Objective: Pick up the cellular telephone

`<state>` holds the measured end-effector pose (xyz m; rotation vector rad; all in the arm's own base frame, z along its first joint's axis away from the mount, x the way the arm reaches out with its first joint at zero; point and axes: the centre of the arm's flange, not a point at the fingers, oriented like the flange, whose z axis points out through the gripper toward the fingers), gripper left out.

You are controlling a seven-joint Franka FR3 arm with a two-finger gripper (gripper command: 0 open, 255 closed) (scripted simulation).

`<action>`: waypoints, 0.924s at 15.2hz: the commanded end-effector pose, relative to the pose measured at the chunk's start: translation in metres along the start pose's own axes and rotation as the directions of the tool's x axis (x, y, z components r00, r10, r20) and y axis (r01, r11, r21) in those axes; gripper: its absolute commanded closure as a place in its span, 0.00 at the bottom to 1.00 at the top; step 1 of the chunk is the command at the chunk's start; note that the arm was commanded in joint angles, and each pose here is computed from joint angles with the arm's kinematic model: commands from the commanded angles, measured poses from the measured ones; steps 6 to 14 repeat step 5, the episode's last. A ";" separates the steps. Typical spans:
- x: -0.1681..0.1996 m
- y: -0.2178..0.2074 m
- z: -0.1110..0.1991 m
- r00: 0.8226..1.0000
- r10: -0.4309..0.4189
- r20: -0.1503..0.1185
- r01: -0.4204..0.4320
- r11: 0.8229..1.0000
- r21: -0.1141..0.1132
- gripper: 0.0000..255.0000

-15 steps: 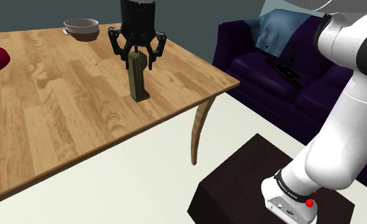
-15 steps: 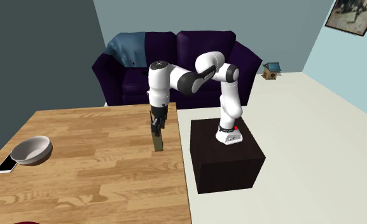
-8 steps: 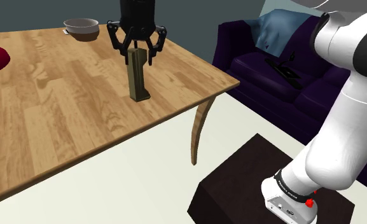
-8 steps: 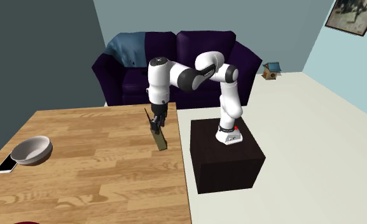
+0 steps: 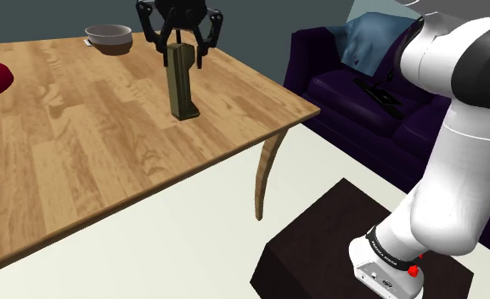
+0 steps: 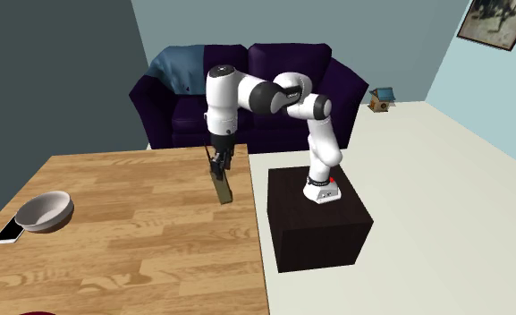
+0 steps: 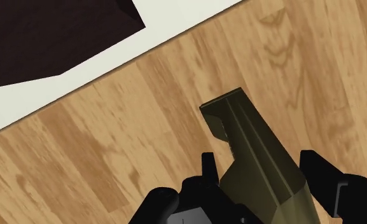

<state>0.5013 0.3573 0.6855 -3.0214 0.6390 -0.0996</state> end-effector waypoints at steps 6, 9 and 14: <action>0.001 0.000 -0.023 1.000 0.000 0.000 0.000 1.000 0.000 1.00; 0.001 0.000 -0.023 1.000 0.000 0.000 0.000 1.000 0.000 1.00; 0.001 0.000 -0.023 1.000 0.000 0.000 0.000 1.000 0.000 1.00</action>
